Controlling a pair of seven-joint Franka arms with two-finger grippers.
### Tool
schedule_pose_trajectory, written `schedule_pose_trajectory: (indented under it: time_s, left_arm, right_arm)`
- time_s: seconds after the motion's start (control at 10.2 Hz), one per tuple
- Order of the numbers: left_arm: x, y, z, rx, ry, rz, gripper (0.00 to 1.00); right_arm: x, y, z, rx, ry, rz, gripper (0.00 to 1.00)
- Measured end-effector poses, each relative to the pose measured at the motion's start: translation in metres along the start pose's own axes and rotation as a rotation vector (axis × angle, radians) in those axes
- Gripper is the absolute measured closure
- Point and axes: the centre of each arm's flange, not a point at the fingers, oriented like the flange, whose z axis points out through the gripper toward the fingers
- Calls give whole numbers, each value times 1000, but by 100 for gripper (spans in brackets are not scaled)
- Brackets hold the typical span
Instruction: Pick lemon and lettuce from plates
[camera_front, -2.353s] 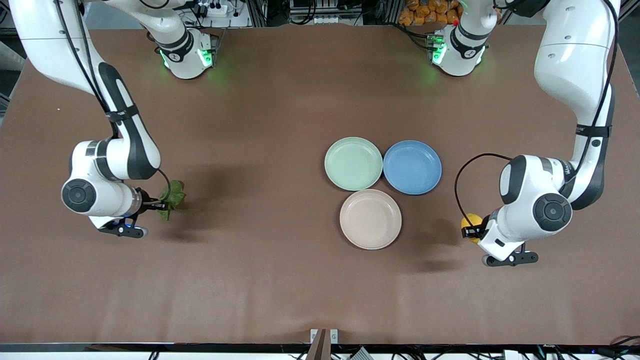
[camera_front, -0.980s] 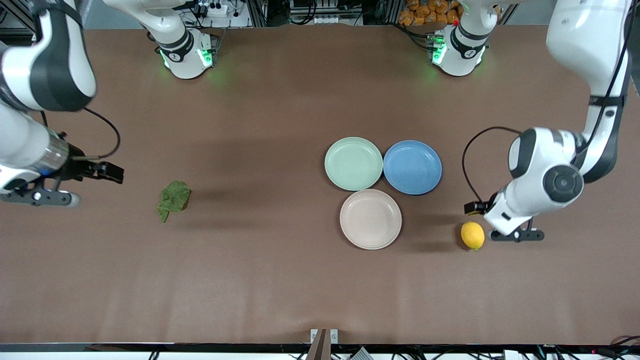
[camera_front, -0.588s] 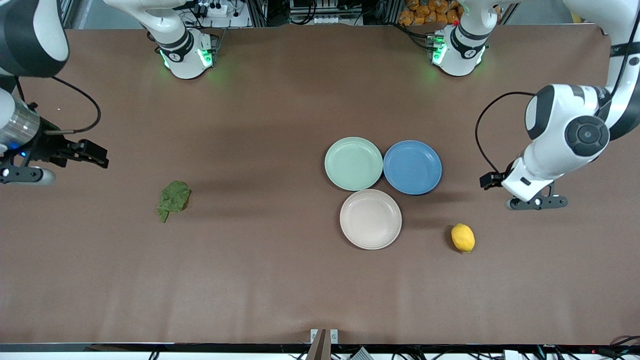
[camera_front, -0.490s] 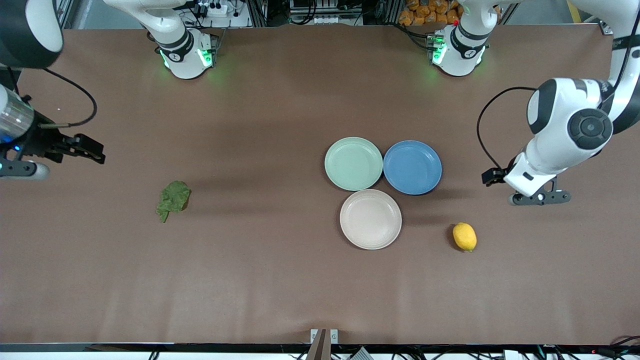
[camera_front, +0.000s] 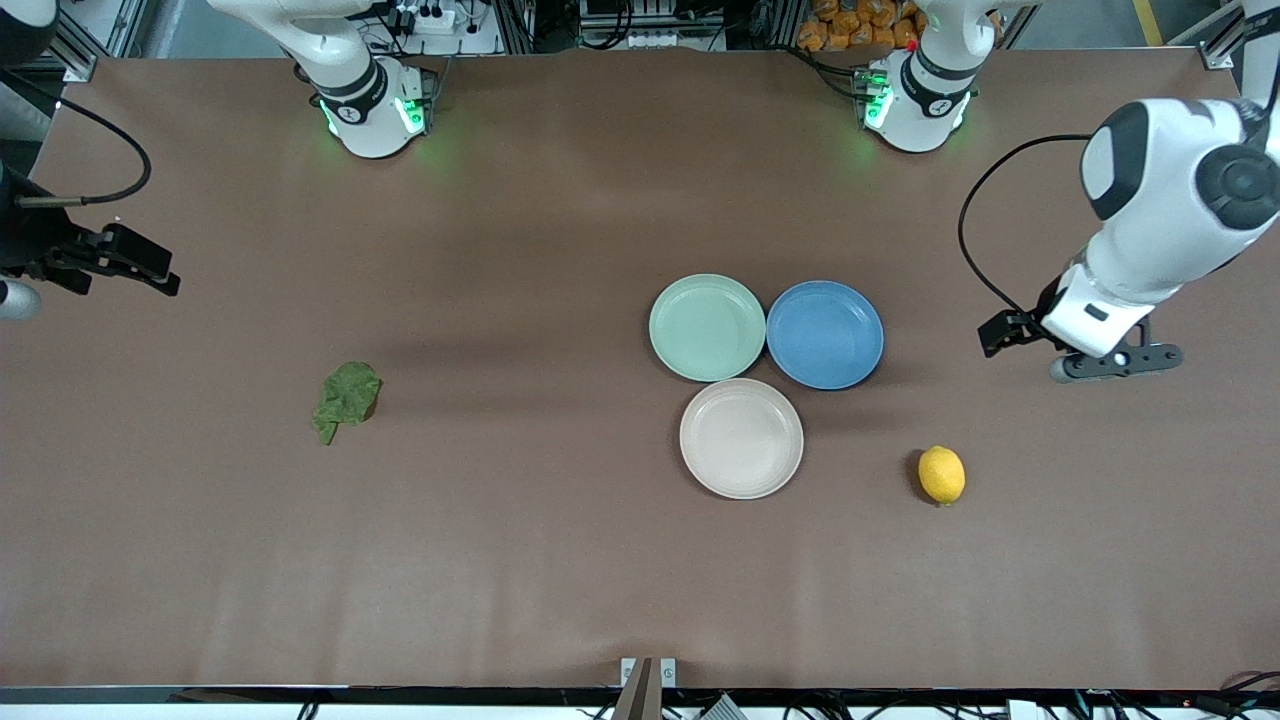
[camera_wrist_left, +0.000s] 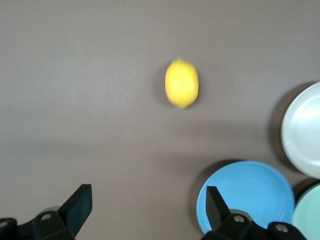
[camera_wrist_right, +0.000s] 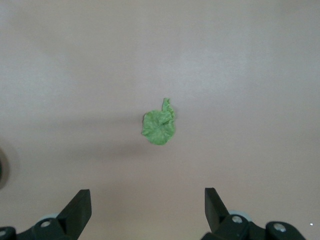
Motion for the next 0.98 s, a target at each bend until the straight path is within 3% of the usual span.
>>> schedule_pose_trajectory:
  time_s: [0.2, 0.59, 0.98]
  left_arm:
    - [15, 20, -49, -50, 72, 8, 0]
    - [9, 40, -120, -39, -8, 100, 0]
    - [14, 32, -157, -43, 17, 100, 0]
  right_arm:
    - [-5, -2, -15, 12, 25, -10, 0]
    - [-9, 1, -20, 13, 32, -9, 0]
    - [-9, 10, -16, 12, 22, -5, 0]
